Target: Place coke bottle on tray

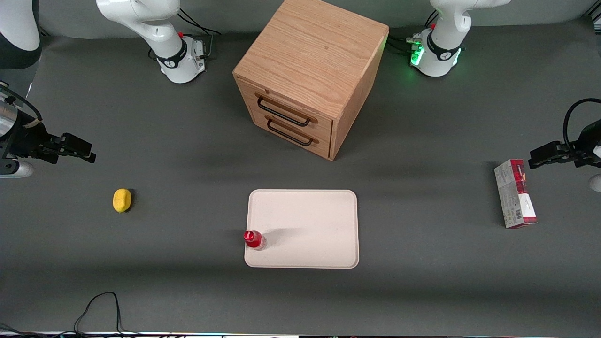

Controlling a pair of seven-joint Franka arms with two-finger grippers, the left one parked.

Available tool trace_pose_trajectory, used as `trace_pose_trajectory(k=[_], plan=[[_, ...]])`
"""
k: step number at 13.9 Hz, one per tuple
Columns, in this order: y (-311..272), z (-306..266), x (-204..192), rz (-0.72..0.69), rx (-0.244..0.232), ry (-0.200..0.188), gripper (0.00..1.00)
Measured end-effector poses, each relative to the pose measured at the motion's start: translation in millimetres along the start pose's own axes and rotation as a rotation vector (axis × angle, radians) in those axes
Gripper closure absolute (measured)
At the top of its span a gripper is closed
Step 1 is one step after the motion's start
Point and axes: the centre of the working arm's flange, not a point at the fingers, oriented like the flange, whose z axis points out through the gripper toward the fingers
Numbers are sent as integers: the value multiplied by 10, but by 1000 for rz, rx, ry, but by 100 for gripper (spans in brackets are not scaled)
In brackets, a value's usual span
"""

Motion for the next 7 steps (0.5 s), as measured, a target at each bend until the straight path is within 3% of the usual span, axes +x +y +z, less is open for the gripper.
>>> trace_pose_trajectory(k=[7], plan=[[12,-3,1,-3,-13,1,0]])
